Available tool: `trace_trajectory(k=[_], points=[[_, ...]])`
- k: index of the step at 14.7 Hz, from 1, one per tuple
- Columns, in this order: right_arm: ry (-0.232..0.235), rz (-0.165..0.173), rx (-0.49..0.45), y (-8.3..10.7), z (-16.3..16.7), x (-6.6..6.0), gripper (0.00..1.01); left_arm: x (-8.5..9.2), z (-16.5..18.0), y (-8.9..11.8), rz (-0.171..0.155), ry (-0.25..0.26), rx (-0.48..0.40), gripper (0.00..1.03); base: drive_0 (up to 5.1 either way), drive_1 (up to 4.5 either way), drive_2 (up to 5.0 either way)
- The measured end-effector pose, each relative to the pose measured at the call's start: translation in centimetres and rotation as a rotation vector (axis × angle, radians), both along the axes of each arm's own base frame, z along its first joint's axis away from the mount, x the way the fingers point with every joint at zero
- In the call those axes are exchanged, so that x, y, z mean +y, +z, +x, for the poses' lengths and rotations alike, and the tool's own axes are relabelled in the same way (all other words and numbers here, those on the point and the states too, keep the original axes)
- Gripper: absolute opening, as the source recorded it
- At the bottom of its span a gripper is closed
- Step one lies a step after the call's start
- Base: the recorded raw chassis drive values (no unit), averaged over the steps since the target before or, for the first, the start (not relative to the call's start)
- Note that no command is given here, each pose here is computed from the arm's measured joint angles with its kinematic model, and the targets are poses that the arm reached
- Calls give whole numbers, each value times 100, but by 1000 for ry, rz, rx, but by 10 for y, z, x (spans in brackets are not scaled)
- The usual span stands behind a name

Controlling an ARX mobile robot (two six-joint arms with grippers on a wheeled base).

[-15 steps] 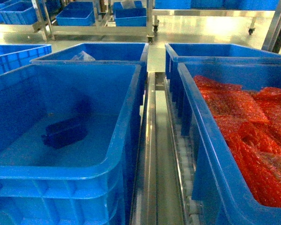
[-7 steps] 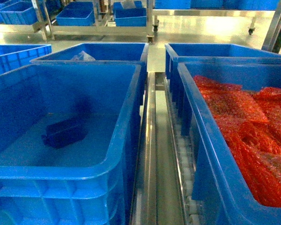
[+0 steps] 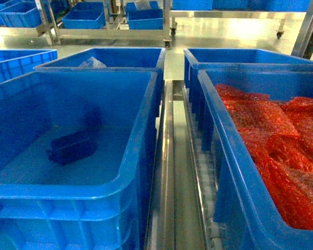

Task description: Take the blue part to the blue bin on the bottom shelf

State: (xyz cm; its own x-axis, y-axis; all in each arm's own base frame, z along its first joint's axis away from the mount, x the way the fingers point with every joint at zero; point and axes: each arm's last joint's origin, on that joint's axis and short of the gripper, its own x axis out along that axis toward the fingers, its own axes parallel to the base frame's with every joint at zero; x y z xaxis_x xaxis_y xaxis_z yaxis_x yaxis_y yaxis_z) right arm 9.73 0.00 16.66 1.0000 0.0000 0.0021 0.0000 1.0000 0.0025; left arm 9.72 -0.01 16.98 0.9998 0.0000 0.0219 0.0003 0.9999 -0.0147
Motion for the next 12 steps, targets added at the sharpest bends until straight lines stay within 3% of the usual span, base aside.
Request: trace_trajectory(k=[5,12], points=[[0,0,0,0,0,0,98,0,0,-3,0,-1,23,3,0,0,0],[0,0,1,0,0,0,98,0,0,-3,0,-1,23,95,0,0,0]])
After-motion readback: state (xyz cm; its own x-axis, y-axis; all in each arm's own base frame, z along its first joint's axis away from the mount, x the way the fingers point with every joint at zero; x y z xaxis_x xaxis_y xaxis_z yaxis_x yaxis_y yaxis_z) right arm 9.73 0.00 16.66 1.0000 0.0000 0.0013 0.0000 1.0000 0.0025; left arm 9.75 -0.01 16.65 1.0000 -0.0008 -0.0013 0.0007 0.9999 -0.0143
